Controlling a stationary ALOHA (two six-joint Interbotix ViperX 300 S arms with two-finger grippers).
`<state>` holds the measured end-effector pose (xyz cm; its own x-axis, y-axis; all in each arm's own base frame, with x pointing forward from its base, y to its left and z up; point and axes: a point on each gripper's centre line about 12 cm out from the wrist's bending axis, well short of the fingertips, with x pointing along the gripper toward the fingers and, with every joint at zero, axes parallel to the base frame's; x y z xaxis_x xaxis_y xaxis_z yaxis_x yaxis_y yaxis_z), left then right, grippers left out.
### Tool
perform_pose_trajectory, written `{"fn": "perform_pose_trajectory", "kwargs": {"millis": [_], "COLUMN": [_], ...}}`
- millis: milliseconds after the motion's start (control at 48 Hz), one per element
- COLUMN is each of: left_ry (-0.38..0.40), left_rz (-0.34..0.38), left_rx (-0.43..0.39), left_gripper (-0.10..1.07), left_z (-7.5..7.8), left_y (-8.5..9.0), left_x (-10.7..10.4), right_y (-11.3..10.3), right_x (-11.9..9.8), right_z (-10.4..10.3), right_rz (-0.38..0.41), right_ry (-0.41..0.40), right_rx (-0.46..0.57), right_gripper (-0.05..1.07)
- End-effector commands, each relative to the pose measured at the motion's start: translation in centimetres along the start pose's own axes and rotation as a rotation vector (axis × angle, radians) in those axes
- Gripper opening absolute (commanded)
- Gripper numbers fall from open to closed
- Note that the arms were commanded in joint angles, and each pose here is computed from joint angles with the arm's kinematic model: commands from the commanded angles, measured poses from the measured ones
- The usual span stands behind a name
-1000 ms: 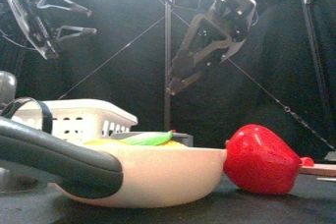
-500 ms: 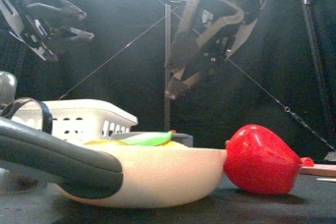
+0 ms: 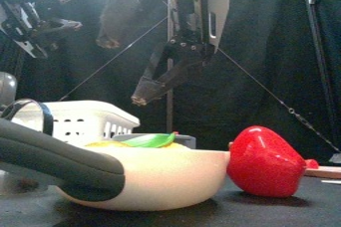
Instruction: Grab carrot
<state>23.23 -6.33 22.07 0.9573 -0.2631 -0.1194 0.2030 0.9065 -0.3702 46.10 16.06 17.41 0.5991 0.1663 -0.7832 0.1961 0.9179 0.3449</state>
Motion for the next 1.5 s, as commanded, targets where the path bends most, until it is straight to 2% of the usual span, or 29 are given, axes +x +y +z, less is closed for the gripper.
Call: {"fn": "perform_pose_trajectory", "kwargs": {"millis": [0,208,354,479,667,938,1146,1354,1479], "left_ry": [-0.018,-0.011,-0.004,-0.005,-0.003,-0.006,-0.053,-0.109,-0.119], "left_rz": [-0.02,-0.031,-0.028,-0.03,-0.029,0.007,0.075,0.097,0.101], "left_rx": [0.003,0.004,0.004,0.006,0.003,-0.023,-0.049,-0.049,-0.049], "left_gripper": [0.79,0.79,0.79,0.79,0.79,0.79,0.79,0.79,0.79], "left_z": [0.7,0.5,0.3,0.3,0.3,0.2,1.0,2.1,2.2], "left_y": [-0.6,-0.8,-0.8,-0.8,-0.8,0.0,1.6,2.1,2.3], "left_x": [0.3,0.3,0.2,0.2,0.2,0.0,-0.6,-1.4,-1.7], "right_y": [2.0,3.2,3.1,3.1,2.7,2.5,1.9,1.7,1.6], "right_x": [-1.1,0.0,-0.1,-0.1,1.2,1.9,2.5,2.6,2.9], "right_z": [1.8,2.7,3.3,4.2,3.4,2.9,2.4,2.1,2.0], "right_rz": [0.041,0.037,-0.045,-0.107,-0.16,-0.174,-0.198,-0.214,-0.218], "right_ry": [-0.01,0.062,0.1,0.063,0.102,0.12,0.152,0.165,0.168], "right_rx": [0.046,0.147,0.221,0.213,0.232,0.241,0.256,0.255,0.253], "right_gripper": [0.98,0.98,0.98,0.98,0.98,0.98,0.98,0.98,0.98]}}
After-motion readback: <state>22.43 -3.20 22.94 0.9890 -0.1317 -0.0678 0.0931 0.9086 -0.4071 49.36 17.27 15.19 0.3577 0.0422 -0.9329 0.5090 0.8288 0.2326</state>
